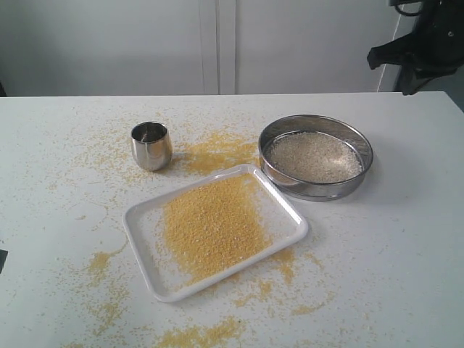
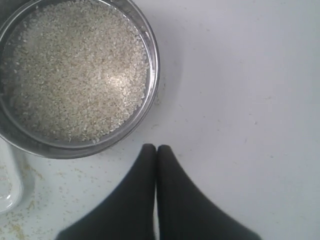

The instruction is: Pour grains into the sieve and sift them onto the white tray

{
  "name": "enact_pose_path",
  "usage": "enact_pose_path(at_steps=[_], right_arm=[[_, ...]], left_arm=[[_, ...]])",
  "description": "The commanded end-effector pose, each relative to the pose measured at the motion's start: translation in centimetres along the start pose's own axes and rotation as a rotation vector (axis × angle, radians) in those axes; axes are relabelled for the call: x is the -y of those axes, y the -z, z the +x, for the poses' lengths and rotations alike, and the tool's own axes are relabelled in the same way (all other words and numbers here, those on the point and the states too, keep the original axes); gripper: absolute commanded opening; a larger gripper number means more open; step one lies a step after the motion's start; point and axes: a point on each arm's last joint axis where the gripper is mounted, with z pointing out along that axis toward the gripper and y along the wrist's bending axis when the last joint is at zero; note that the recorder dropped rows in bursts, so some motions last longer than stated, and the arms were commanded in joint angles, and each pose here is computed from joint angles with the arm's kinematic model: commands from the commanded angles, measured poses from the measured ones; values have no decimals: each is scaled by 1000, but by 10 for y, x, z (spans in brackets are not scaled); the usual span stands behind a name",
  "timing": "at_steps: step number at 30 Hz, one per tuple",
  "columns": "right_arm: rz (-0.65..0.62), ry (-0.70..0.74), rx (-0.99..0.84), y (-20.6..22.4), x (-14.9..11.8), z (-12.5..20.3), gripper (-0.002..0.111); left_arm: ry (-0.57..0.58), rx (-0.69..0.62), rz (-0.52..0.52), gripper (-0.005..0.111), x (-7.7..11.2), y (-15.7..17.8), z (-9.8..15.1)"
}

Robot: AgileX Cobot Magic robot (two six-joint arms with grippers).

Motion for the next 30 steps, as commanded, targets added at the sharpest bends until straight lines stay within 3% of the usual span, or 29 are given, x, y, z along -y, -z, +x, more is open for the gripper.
enact_pose_path(at_steps=[1,17,30], right_arm=[[16,44,54,26,-1,13,0],[-20,75,248,85,-16,88,0],[-24,41,524,131,-30,182,0]], left_arm=[[8,1,2,0,0,2,-1],[8,1,2,0,0,2,-1],[8,1,2,0,0,2,-1]])
